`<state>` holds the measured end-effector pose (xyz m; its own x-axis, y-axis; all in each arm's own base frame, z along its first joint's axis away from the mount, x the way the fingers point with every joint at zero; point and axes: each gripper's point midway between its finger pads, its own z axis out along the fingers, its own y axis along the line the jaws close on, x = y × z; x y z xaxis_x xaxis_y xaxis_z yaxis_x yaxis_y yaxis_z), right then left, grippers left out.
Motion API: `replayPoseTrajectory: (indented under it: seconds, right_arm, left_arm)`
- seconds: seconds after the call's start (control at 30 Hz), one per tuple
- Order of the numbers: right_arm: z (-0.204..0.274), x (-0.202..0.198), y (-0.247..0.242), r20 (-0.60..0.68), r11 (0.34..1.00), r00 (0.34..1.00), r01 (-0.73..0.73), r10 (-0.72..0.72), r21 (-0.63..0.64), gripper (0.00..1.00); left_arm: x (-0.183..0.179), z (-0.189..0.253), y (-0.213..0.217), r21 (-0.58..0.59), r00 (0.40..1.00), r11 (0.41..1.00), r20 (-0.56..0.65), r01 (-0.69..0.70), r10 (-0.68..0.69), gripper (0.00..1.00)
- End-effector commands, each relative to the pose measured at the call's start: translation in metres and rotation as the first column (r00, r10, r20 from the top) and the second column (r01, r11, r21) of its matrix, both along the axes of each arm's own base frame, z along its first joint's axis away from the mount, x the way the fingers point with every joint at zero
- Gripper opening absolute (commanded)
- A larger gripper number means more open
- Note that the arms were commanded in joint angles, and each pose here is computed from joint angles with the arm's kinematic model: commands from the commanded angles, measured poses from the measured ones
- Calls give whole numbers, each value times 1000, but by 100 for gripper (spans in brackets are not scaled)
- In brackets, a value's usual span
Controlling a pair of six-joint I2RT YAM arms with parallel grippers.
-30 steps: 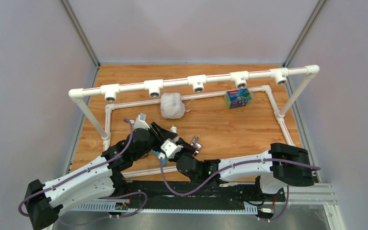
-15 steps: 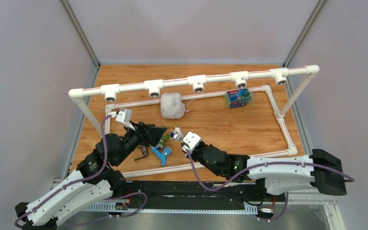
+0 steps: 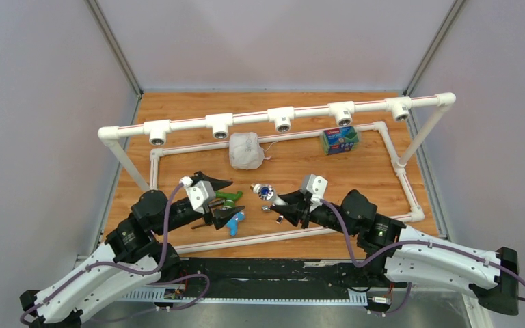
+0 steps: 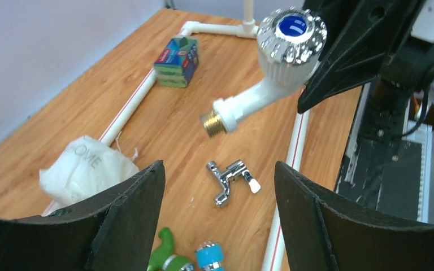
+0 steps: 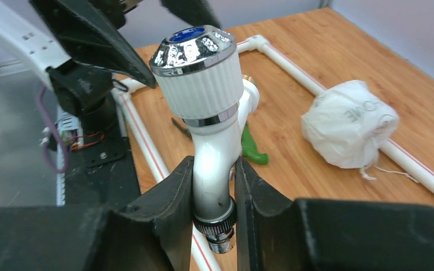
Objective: Install the water faucets
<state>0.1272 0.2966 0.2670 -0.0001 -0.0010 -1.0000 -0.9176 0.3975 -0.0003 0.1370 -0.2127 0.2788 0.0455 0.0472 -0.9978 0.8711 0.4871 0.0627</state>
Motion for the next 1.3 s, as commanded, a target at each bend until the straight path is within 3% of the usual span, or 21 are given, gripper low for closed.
replayPoseTrajectory:
  seconds: [0.0,0.23,0.47,0.7,0.93,1.0,1.07,1.1,1.17,1.2,1.27]
  right_arm:
    - [10,-30,12,-29,983,982,-185,185,6,0]
    - [27,-37,20,-47,972,971,-231,232,30,0]
    - [47,-40,13,-14,969,971,-237,238,73,0]
    - [42,-44,19,-46,962,962,-266,269,63,0]
    - [42,-43,21,-55,962,962,-265,269,64,0]
    - [42,-44,23,-57,961,960,-270,273,62,0]
    - [38,-43,25,-63,962,960,-269,272,50,0]
    - [38,-42,26,-64,963,961,-266,269,48,0]
    - [34,-39,28,-72,965,963,-259,261,38,0]
    - [32,-37,30,-80,967,964,-251,253,33,1]
    - [27,-32,32,-93,974,969,-227,228,21,16]
  left_arm:
    - [-10,14,-22,173,945,968,240,182,-221,78]
    - [-8,-1,-38,344,888,901,277,265,-367,78]
    - [-20,-10,-30,386,861,873,286,299,-421,77]
    - [-16,-17,-38,385,857,870,285,307,-429,60]
    - [-13,-22,-43,398,847,862,291,316,-445,53]
    - [-10,-26,-43,409,851,860,288,306,-439,45]
    - [-6,-27,-44,401,859,870,294,288,-419,30]
    - [-5,-29,-45,395,861,873,295,286,-415,14]
    - [-4,-30,-47,384,864,879,295,284,-408,0]
    - [-2,-29,-46,379,869,884,298,272,-395,0]
    - [5,-30,-45,368,888,900,295,235,-352,0]
